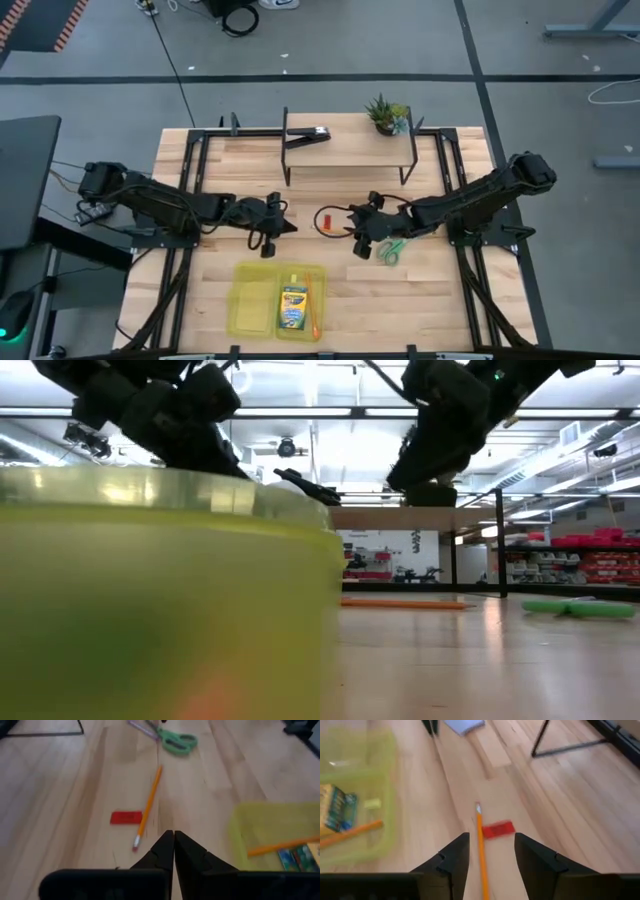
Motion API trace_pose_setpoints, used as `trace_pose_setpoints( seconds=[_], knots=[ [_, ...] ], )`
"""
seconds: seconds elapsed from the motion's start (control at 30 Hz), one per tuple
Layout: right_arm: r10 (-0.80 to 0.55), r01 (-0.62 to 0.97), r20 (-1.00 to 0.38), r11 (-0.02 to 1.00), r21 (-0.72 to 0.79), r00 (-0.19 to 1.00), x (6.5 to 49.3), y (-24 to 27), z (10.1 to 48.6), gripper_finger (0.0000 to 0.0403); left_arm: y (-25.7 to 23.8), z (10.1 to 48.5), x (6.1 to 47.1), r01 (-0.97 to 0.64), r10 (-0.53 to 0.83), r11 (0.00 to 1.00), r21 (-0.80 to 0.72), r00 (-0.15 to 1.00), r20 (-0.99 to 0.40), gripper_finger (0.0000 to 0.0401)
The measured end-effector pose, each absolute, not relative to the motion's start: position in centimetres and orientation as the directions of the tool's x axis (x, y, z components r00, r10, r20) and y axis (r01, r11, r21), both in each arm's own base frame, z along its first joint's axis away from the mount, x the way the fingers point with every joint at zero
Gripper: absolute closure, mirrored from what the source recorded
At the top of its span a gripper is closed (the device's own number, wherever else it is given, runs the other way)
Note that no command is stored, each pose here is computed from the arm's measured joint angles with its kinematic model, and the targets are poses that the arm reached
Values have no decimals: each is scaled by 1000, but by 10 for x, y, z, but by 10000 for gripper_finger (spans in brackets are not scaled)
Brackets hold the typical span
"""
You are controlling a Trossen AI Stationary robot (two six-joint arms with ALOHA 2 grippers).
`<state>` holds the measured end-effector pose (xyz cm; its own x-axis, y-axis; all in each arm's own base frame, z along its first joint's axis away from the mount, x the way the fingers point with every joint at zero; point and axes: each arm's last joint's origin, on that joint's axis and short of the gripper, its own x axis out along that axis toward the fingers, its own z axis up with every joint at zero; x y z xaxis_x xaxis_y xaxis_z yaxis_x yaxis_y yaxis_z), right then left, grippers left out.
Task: Pack school essentials
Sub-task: Put the orange pencil into the yellow supply box
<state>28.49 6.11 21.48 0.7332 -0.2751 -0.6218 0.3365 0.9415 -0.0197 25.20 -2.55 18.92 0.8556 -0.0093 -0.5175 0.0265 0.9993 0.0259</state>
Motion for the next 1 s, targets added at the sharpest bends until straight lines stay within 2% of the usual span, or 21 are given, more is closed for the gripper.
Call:
trace_pose_setpoints(
  seconds=[0.83,1.0],
  knots=[
    [-256,323,-615,947,-3,746,280,66,220,240,-25,195,246,31,-10,999,32,855,-518,390],
    [-185,275,-663,961,33,726,277,68,218,240,-24,196,242,28,-3,999,40,847,-531,383]
  ],
)
